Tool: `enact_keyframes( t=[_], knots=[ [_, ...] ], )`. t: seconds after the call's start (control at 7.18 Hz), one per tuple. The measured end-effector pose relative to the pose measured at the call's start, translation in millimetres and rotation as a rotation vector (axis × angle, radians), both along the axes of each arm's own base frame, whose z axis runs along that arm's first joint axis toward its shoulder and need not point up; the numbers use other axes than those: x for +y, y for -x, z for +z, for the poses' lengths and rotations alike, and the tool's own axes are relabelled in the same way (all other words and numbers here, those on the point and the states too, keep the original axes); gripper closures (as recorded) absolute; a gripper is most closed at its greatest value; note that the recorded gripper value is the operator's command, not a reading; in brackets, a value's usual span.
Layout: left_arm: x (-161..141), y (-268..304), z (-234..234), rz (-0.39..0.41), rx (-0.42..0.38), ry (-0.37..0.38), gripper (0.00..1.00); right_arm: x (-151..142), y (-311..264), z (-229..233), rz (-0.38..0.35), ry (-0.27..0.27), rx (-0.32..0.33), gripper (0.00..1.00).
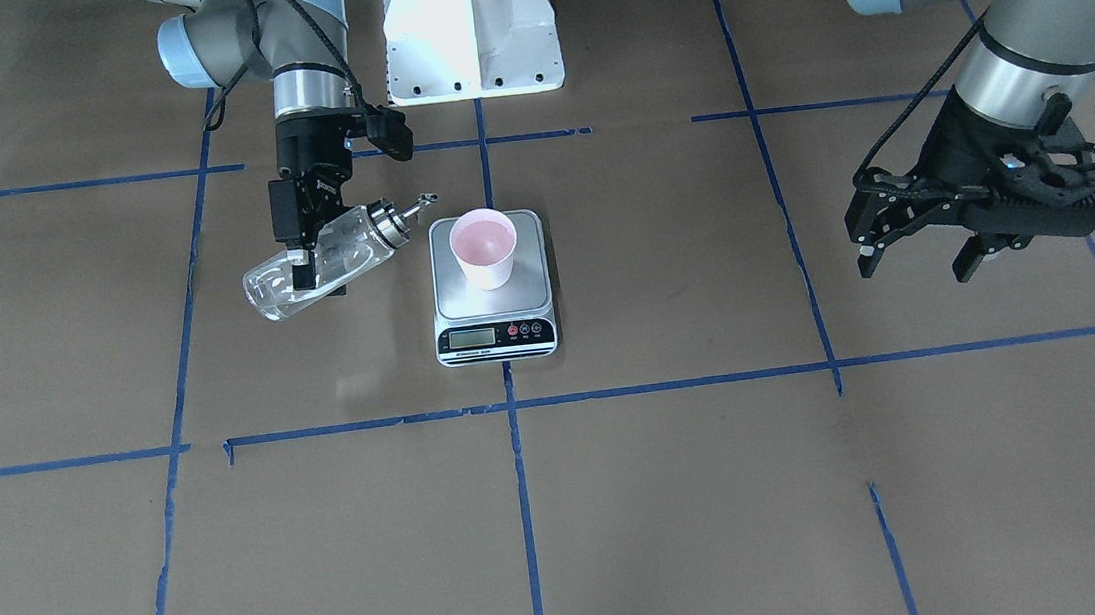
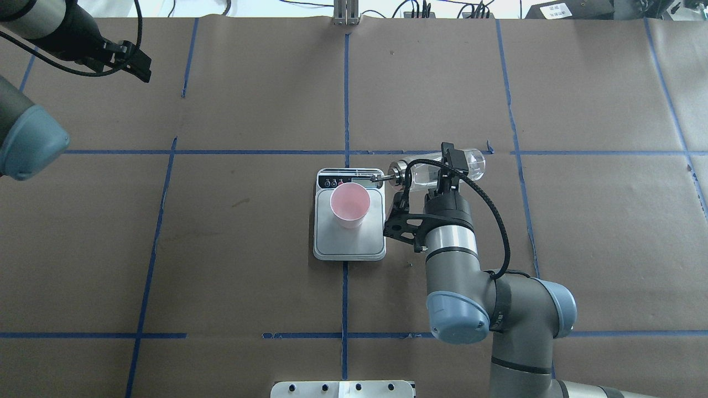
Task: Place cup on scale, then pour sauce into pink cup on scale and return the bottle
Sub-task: 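Tilt the glass bottle over the pink cup to pour sauce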
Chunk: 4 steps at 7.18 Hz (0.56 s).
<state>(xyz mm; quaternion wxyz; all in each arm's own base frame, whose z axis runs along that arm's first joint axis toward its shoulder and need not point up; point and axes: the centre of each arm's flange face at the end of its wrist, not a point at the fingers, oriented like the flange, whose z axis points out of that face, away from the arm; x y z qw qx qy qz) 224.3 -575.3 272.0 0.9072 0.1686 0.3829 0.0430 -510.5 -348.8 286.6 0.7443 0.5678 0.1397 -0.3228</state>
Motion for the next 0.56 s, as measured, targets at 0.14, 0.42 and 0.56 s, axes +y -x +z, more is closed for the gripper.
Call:
enact_keyframes(
  t=[0.14,0.42,0.56],
  knots=[
    [0.5,0.3,1.4,0.000,-0.001,0.001,0.12,-0.6,3.4,-2.1,0.008,0.001,0.042,1.00],
    [1.9,1.0,4.2,0.001,-0.002,0.004,0.12,-1.1,7.1,-1.8,0.011,-0.005,0.130,1.00],
    [2.3,1.1,4.8,0.001,-0.002,0.005,0.12,-1.8,7.7,-1.3,0.007,-0.020,0.193,1.00]
  ],
)
